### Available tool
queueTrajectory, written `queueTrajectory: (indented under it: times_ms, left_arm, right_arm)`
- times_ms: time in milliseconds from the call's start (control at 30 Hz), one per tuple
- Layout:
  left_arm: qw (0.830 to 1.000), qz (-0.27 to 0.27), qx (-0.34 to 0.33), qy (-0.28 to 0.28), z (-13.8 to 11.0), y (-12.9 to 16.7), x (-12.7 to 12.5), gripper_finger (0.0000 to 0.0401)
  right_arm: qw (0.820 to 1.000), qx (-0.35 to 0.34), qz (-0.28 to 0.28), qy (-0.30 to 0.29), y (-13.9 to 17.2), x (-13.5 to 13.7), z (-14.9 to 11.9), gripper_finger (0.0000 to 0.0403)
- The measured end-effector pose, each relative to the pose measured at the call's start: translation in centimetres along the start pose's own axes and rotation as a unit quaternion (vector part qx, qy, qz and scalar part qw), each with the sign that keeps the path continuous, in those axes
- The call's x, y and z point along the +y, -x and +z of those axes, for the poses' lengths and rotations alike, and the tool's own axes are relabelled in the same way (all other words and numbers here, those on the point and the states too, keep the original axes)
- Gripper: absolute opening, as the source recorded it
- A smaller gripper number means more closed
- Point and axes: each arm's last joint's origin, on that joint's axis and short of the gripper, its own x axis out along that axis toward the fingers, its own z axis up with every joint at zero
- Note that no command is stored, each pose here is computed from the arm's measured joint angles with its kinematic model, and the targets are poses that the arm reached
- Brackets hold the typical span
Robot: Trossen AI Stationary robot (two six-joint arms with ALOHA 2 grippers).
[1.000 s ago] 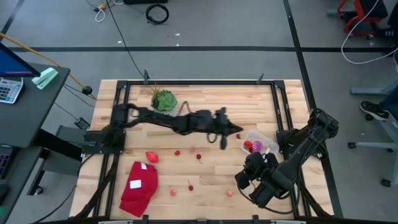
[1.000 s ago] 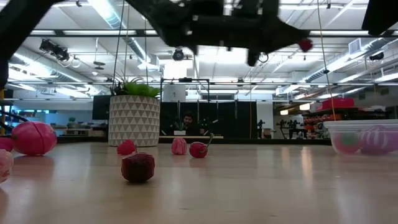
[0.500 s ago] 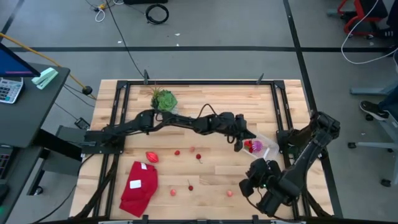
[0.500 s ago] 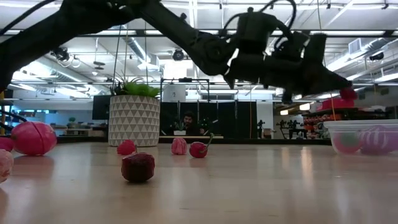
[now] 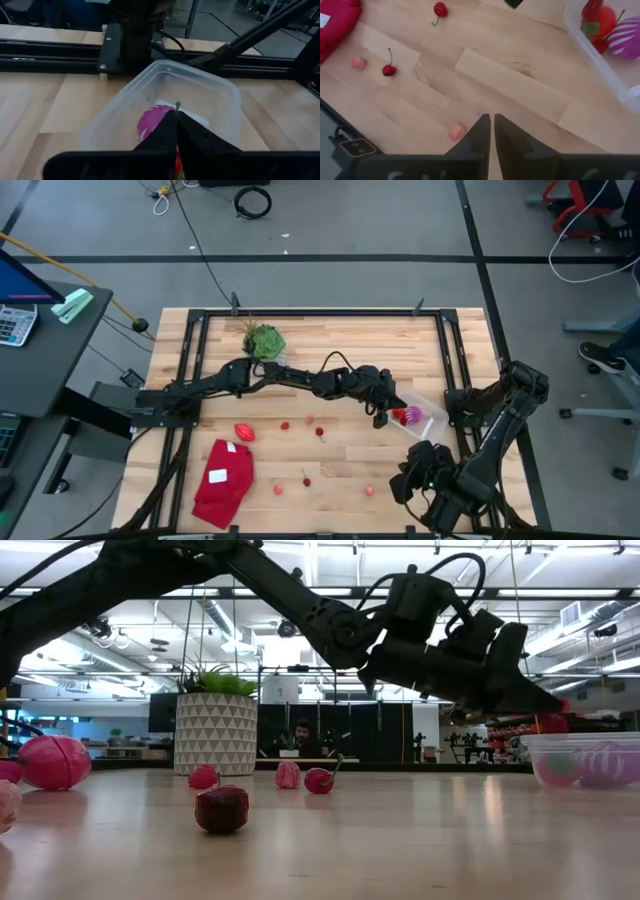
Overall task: Pick and placing Produce into tupperware
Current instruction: Put the top left red cherry into the transparent bin, then put the red dragon fruit into the transparent bin
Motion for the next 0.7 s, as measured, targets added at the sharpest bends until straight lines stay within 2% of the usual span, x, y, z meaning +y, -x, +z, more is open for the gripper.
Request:
queueTrajectory:
  times_ms: [133,400,567,700]
  left_arm:
    - [1.0,0.005,0.029,0.009,-0.6,0.0,0.1,0.0048]
    - [0.999,0.004,0.033,0.019,-0.2,0.2,0.0,0.01]
    - [0.997,-0.017,0.063,0.032,3.1,2.2,-0.4,0.0105]
    - [0.993,-0.016,0.119,0.013,6.1,4.9,-1.1,0.0095]
  right_arm:
    - [1.0,0.005,0.009,-0.007,0.0,0.2,-0.1,0.003]
    - [1.0,0.007,0.012,-0.005,0.0,0.3,-0.1,0.0028]
    - [1.0,0.007,0.012,0.016,0.0,0.3,-0.1,0.0027]
    - [1.0,0.007,0.012,0.019,0.0,0.3,-0.1,0.0029]
